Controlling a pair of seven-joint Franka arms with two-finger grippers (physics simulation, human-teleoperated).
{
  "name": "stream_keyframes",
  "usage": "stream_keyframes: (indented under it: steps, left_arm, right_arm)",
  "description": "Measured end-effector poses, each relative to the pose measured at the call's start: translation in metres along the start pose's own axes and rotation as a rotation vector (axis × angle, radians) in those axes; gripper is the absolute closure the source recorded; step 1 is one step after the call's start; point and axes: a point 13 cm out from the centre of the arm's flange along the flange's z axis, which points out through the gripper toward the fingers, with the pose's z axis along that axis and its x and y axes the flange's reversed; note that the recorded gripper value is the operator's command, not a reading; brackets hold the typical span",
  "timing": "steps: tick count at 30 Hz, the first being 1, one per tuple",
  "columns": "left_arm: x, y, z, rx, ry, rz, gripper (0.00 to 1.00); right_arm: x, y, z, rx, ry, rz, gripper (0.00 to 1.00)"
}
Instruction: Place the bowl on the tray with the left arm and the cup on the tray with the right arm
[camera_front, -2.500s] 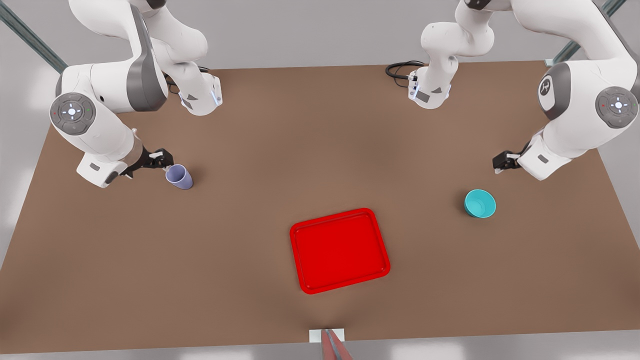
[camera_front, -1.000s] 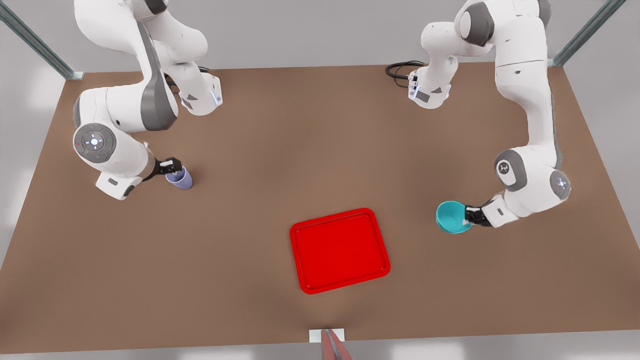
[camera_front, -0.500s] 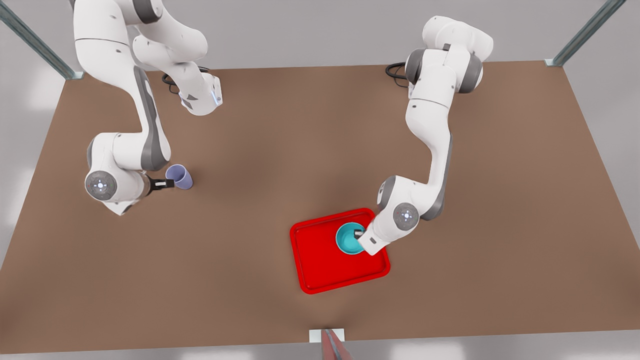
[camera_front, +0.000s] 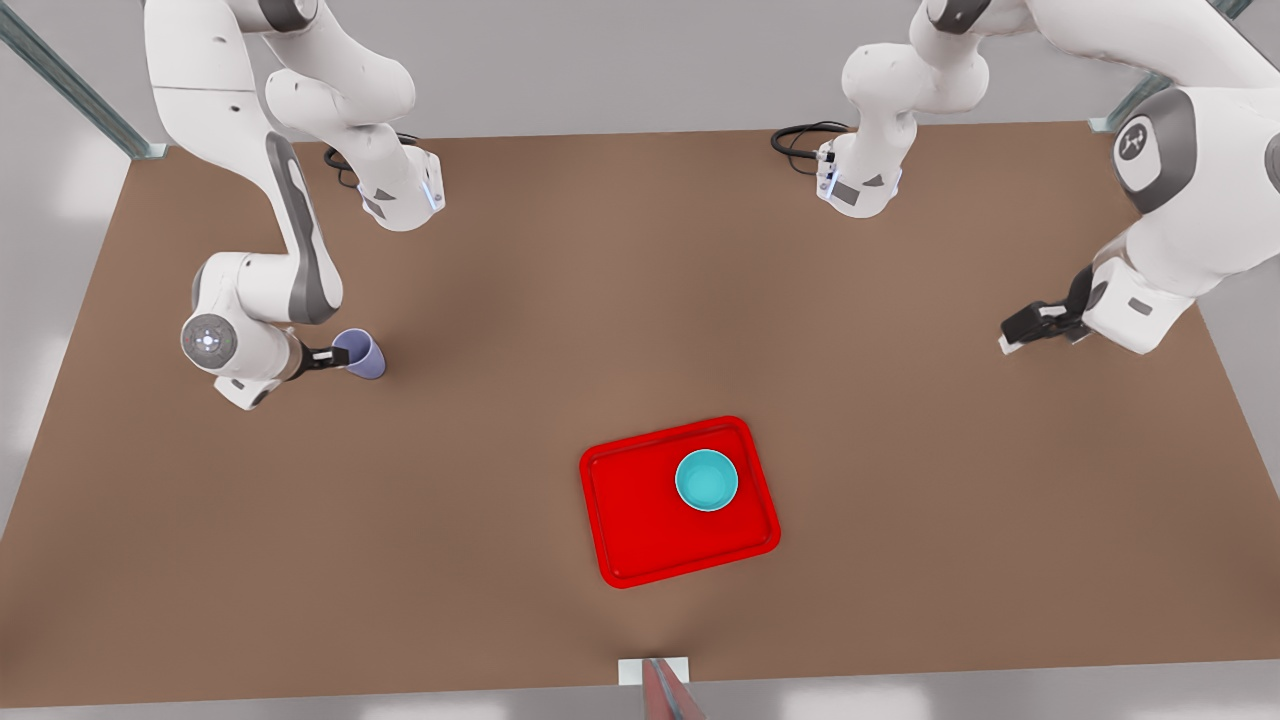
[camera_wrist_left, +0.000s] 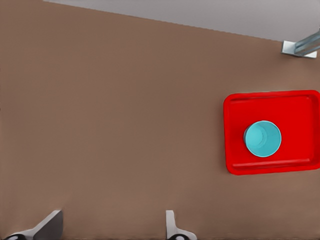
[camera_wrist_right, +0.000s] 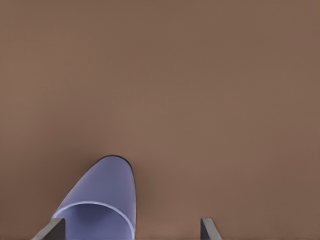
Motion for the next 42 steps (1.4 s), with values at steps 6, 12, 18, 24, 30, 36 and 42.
stream_keyframes:
  steps: [6,12,18,24,30,36,42]
  left_arm:
    - [0.001,0.022,0.025,-0.03,0.049,0.061,0.0]
    - [0.002,0.02,0.026,-0.036,0.057,0.132,0.0]
    - [0.005,0.021,0.027,-0.036,0.069,0.177,0.0]
    - [0.006,0.022,0.027,-0.036,0.074,0.21,0.0]
    - [0.006,0.022,0.027,-0.036,0.076,0.233,0.0]
    - [0.007,0.021,0.027,-0.035,0.078,0.25,0.0]
    - [0.008,0.02,0.028,-0.035,0.083,0.263,0.0]
  right_arm:
    - [0.012,0.001,0.026,-0.024,0.049,-0.013,0.0]
    - [0.019,0.008,0.044,-0.029,0.1,-0.044,0.0]
    - [0.034,0.011,0.061,-0.04,0.142,-0.058,0.0]
    - [0.039,0.012,0.077,-0.042,0.179,-0.07,0.0]
    - [0.036,0.012,0.078,-0.041,0.183,-0.08,0.04]
    - [0.036,0.014,0.075,-0.04,0.189,-0.091,0.42]
    - [0.033,0.015,0.067,-0.042,0.193,-0.099,0.79]
